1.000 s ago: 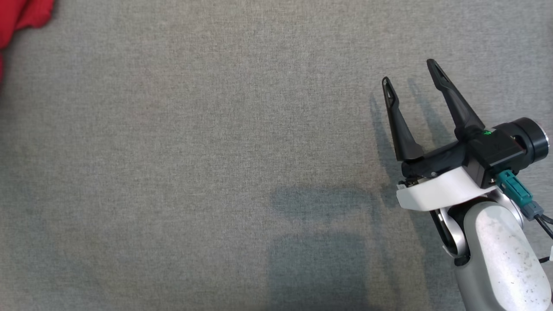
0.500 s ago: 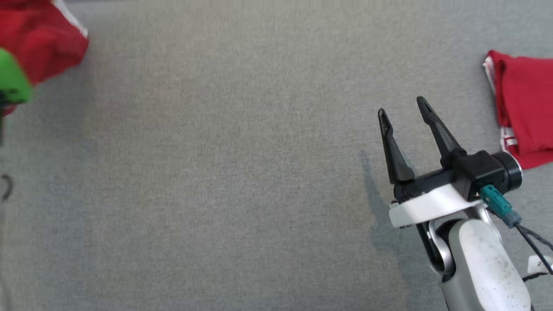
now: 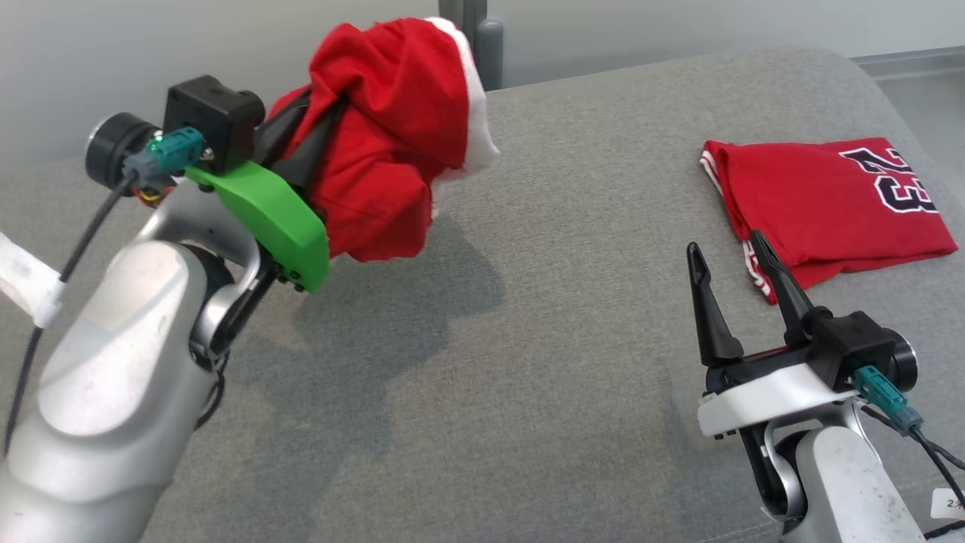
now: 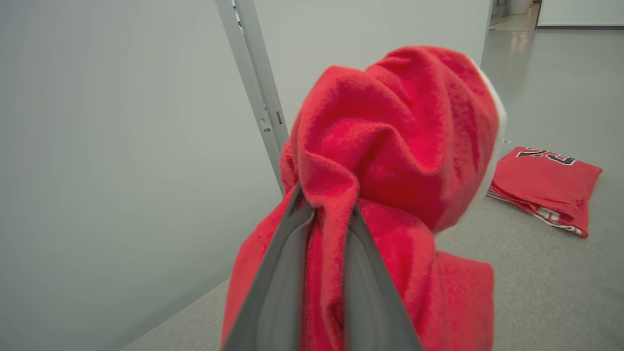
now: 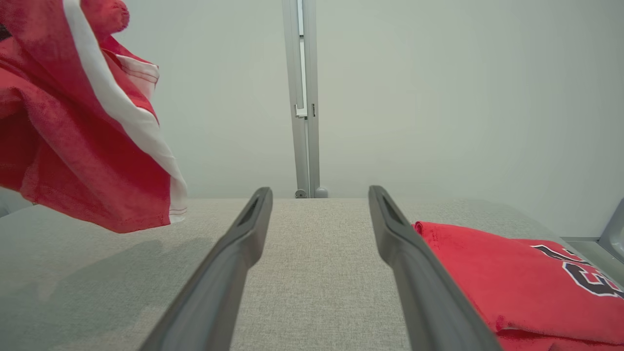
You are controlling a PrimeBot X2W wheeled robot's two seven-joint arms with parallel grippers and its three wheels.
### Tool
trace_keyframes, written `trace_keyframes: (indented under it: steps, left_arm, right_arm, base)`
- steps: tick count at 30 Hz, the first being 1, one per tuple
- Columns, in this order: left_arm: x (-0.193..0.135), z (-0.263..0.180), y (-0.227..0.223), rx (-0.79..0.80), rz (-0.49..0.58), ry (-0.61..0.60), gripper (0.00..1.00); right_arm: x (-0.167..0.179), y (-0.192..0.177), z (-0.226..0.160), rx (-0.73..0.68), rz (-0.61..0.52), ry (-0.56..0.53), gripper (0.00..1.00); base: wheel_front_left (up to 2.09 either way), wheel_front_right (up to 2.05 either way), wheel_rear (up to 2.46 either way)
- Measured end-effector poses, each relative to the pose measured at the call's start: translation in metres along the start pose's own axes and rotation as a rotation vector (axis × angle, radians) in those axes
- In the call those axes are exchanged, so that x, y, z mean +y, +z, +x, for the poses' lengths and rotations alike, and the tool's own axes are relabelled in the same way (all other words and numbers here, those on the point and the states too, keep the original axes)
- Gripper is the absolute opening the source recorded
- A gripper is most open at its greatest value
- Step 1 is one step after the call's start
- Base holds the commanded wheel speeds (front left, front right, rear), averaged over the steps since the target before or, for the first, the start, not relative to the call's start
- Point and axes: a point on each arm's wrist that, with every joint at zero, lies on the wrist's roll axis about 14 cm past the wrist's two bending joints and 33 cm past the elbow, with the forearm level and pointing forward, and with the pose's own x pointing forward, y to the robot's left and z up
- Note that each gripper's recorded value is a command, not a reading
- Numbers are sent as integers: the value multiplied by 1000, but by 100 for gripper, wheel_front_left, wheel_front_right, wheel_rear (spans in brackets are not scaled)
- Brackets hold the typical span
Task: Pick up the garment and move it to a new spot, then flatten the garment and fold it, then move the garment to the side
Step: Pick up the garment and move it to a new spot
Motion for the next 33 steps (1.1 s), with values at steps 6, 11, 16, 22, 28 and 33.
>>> trace_keyframes:
  steps: [6, 11, 16, 22, 28, 33]
  left_arm:
    - [-75, 13, -13, 10, -69, -183, 0]
    - [-102, 24, -61, 92, -151, -242, 0]
    - [-103, 31, -131, 225, -205, -229, 0]
    - [-110, 40, -181, 289, -249, -224, 31]
    - [-115, 46, -182, 253, -265, -221, 100]
    - [-107, 41, -169, 204, -266, -182, 100]
  right_arm:
    - [-21, 6, -14, -12, -5, -67, 100]
    - [-30, -1, -11, 0, -2, -90, 100]
    - [-39, -17, -6, 38, -6, -112, 100]
    - [-54, -33, -10, 86, -22, -154, 100]
    - [-58, -35, -13, 95, -30, -165, 100]
    - [-48, -30, -10, 77, -22, -135, 100]
  base:
    - [0, 0, 0]
    - [0, 0, 0]
    - [0, 0, 0]
    - [0, 0, 0]
    - [0, 0, 0]
    - [0, 0, 0]
